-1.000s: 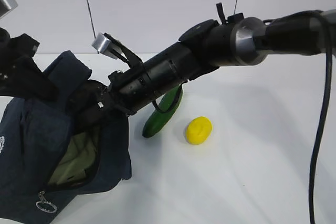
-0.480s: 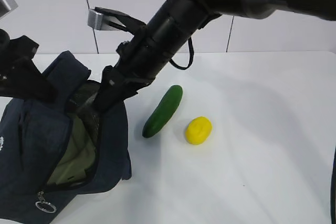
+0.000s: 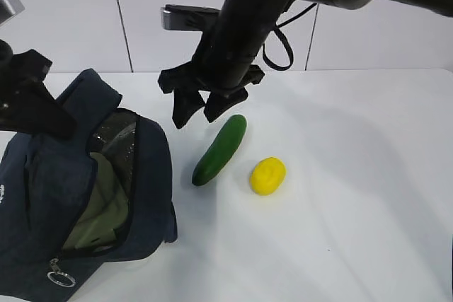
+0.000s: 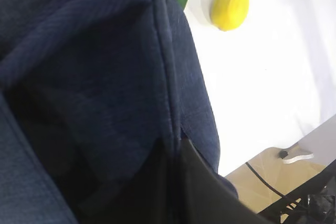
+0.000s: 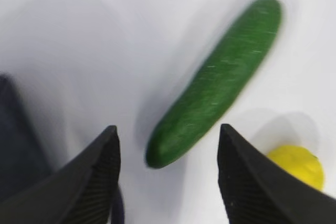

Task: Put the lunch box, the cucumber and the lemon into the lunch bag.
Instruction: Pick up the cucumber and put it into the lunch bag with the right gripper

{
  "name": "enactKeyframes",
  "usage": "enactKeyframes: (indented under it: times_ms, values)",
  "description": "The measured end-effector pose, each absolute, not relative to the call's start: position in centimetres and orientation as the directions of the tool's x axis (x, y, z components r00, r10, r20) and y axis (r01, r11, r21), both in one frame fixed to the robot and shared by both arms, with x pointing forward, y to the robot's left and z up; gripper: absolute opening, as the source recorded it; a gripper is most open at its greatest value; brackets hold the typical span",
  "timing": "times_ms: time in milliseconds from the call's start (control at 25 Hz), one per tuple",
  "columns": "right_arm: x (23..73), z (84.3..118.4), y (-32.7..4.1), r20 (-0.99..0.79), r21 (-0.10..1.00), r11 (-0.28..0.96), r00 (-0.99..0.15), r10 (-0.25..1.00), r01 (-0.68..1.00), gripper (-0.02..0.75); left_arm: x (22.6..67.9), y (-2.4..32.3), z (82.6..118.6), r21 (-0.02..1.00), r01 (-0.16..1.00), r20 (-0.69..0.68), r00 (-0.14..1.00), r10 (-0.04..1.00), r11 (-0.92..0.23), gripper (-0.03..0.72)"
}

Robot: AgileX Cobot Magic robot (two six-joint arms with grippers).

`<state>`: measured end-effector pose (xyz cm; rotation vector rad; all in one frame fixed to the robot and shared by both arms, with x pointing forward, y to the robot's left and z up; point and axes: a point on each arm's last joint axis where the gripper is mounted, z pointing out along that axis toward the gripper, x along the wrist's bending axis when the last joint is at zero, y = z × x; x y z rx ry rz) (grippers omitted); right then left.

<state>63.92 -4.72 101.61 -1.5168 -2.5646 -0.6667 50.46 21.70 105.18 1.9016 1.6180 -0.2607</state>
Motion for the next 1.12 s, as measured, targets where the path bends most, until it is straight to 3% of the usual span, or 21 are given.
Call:
enactKeyframes:
  times_ms: [160, 320, 560, 840, 1120]
  values:
    - [64.8, 101.7, -5.1, 0.281, 0.345, 0.239, -0.343, 0.897, 0.908, 0.450, 50.5, 21.7, 105.2, 0.329, 0.942, -0.519, 0.236, 0.821, -0.063, -0.006]
    - [65.5, 100.9, -6.1, 0.225, 0.310, 0.025, -0.099, 0.969, 0.950, 0.450, 50.5, 21.7, 105.2, 0.334, 0.940, -0.517, 0.241, 0.821, -0.066, -0.006]
    - [66.0, 98.4, -6.4, 0.212, 0.230, -0.189, 0.140, 0.967, 0.955, 0.450, 50.5, 21.7, 105.2, 0.335, 0.940, -0.516, 0.243, 0.821, -0.068, -0.006]
    - [66.4, 95.8, -6.2, 0.194, 0.178, -0.254, 0.220, 0.956, 0.951, 0.450, 50.5, 21.7, 105.2, 0.337, 0.939, -0.514, 0.244, 0.822, -0.068, -0.006]
    - [67.0, 94.4, -6.0, 0.204, 0.199, -0.271, 0.230, 0.951, 0.942, 0.450, 50.6, 21.7, 105.2, 0.342, 0.938, -0.512, 0.243, 0.824, -0.064, -0.006]
